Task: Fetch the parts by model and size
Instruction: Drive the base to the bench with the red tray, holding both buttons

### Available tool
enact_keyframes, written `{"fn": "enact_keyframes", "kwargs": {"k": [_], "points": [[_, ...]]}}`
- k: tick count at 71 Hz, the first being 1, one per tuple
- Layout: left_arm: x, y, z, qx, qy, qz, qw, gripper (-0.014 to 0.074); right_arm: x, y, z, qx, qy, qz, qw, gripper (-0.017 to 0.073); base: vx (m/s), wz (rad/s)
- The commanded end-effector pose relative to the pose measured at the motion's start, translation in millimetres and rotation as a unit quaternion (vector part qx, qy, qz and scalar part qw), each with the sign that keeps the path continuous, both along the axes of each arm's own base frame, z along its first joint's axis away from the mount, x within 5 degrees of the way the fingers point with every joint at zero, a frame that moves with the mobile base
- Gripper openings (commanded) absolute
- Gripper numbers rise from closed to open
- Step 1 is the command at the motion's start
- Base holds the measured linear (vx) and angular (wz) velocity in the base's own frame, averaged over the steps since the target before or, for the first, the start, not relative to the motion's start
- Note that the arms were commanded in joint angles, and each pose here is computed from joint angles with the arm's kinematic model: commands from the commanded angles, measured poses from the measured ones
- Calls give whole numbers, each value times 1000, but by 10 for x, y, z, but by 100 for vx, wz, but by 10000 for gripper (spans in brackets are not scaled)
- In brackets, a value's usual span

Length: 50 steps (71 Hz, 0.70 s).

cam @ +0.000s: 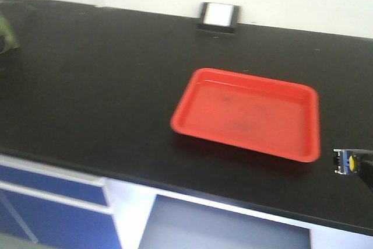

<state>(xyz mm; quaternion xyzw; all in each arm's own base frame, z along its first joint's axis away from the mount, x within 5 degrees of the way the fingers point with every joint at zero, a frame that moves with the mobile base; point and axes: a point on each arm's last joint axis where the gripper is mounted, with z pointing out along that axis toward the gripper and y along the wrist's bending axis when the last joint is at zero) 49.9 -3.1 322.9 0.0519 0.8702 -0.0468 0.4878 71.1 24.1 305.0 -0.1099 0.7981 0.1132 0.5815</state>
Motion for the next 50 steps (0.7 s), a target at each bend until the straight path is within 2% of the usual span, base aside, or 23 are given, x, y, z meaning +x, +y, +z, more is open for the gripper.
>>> {"fn": "enact_keyframes", "kwargs": {"k": [1,26,50], "points": [[35,-15,119,-8,-38,-5,999,3,15,1,156,10,-49,-1,999,-10,18,-74],[35,-15,119,-8,-38,-5,999,3,15,1,157,10,-49,-1,999,-10,16,-61],[35,-15,119,-8,-38,-5,999,3,15,1,157,10,-49,-1,999,-10,12,-21]]}}
